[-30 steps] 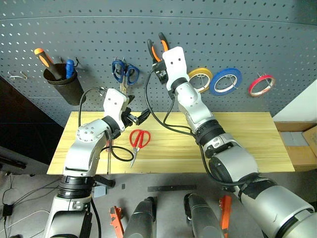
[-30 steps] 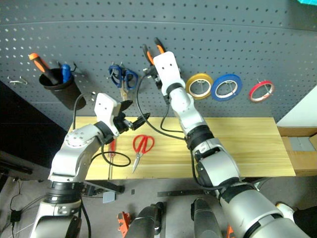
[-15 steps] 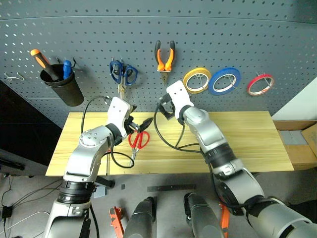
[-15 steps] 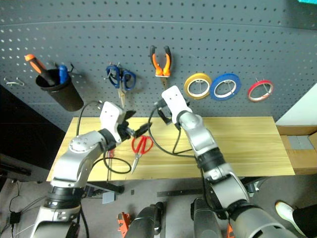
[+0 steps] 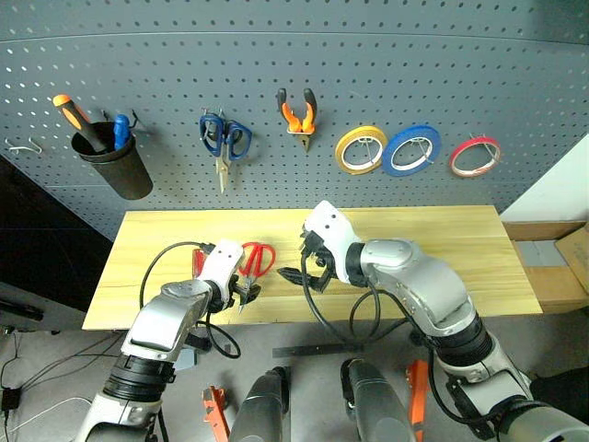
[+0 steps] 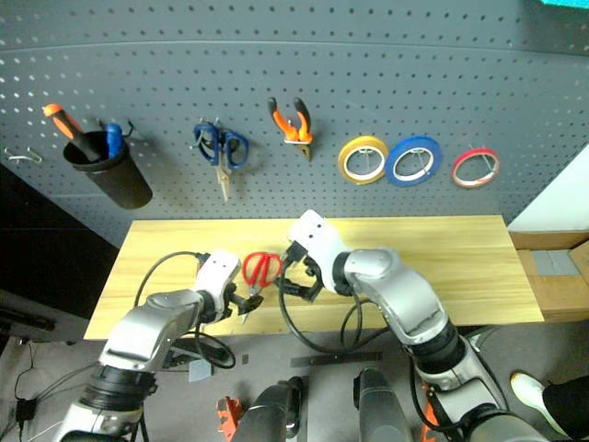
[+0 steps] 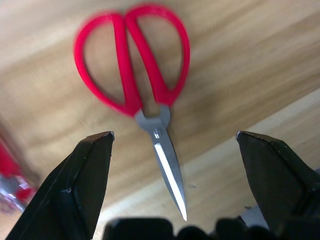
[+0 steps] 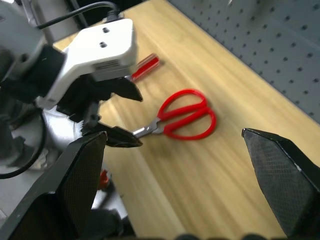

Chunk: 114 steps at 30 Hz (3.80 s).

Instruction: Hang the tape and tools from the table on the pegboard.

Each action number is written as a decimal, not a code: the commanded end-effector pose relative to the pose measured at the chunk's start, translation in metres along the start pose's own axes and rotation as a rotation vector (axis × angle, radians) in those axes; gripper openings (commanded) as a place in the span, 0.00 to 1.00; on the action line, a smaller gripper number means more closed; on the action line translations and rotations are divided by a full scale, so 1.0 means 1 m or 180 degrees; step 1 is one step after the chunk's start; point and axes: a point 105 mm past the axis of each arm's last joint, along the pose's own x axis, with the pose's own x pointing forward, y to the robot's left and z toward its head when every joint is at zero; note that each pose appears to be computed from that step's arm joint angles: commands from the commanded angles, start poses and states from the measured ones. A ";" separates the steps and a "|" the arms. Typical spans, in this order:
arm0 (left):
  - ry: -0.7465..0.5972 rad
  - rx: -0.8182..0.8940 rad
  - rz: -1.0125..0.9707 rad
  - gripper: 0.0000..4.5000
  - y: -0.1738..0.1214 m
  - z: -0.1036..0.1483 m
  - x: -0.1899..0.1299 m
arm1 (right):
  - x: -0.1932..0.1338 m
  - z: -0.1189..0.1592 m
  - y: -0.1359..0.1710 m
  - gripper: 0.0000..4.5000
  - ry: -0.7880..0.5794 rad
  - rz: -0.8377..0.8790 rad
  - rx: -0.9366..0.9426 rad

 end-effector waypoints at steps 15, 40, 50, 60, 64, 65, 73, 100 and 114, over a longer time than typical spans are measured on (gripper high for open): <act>0.0256 -0.0330 0.0072 0.94 0.004 -0.009 0.035 | -0.007 0.014 0.006 1.00 -0.0114 -0.0047 -0.0190; -0.1040 -0.0613 -0.0304 0.22 -0.003 0.032 0.012 | -0.027 0.012 -0.016 1.00 -0.0240 -0.0484 -0.0473; -0.2239 -0.0234 0.0175 0.22 0.001 0.058 -0.072 | -0.054 0.048 0.015 1.00 -0.1042 -0.0151 -0.1047; -0.3126 0.0403 0.0666 0.22 -0.006 0.099 -0.136 | -0.071 0.074 0.001 1.00 -0.1457 -0.0166 -0.0988; -0.3273 0.0331 0.0803 0.22 0.004 0.114 -0.141 | -0.069 0.074 -0.006 1.00 -0.1440 -0.0209 -0.1015; -0.3286 0.0289 0.0824 0.22 0.008 0.118 -0.140 | -0.069 0.075 -0.007 1.00 -0.1440 -0.0225 -0.1023; -0.3164 0.0372 0.0718 0.22 0.017 0.140 -0.112 | -0.064 0.083 -0.018 1.00 -0.1488 -0.0369 -0.1031; -0.1174 -0.0403 0.0761 0.99 0.044 0.021 -0.037 | -0.034 0.022 0.007 1.00 -0.0525 -0.0172 -0.0088; -0.0151 -0.1500 0.0761 0.99 0.083 -0.022 -0.002 | 0.004 0.022 0.016 1.00 0.0004 -0.0146 0.0345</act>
